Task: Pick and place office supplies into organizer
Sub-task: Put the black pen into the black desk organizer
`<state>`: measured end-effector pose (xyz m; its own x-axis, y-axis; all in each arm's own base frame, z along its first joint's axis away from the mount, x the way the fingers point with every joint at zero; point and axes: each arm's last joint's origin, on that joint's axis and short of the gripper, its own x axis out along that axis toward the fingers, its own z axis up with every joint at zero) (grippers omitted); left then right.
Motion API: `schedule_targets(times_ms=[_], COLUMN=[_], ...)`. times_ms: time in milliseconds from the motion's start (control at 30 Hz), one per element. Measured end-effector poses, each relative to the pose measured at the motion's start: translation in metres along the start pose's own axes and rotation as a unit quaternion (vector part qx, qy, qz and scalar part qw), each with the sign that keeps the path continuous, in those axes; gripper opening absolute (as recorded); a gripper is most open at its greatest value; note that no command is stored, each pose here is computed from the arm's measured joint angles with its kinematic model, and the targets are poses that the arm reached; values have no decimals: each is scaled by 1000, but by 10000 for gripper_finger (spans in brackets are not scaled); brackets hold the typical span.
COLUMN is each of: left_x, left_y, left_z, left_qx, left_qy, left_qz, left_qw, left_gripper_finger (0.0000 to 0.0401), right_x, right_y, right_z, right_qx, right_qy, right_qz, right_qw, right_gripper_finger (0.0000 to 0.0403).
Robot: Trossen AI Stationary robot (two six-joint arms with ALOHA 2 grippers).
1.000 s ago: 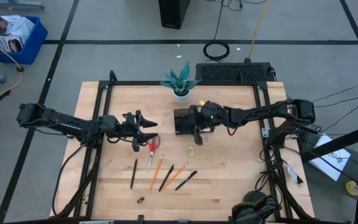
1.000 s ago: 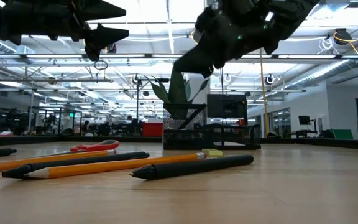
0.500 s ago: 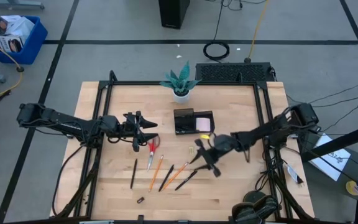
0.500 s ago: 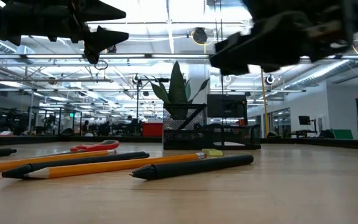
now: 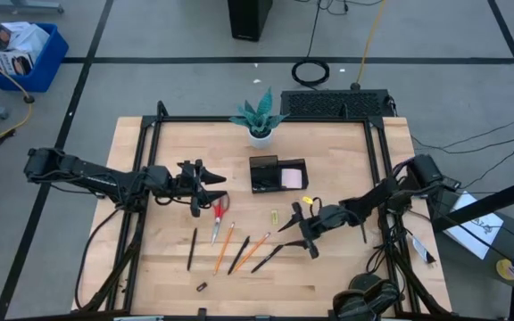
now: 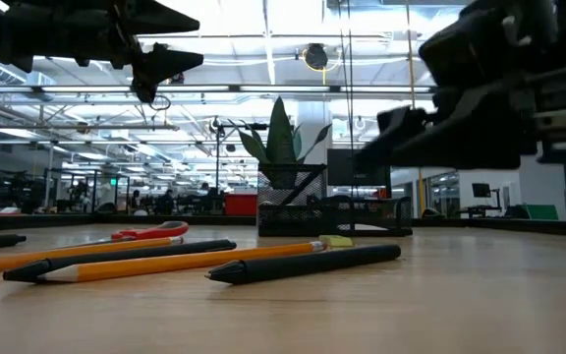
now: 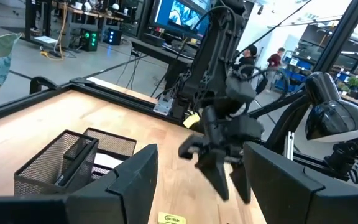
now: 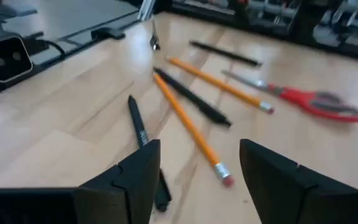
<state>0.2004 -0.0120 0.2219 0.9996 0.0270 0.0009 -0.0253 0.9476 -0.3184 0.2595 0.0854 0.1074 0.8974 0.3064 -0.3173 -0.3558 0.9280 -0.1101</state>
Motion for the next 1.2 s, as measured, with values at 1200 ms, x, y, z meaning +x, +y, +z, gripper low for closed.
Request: schedule_targets(times_ms=[1200], left_x=[0], left_y=[-1], left_z=[-2], left_qx=[-12], left_qy=[7], left_qz=[1], left_qw=[1000], left_gripper_finger=[241], right_x=[38], right_y=[8], right_z=[-39], right_qx=[22], right_qy=[94], right_qz=[71], right_qw=[993], right_gripper_finger=[60])
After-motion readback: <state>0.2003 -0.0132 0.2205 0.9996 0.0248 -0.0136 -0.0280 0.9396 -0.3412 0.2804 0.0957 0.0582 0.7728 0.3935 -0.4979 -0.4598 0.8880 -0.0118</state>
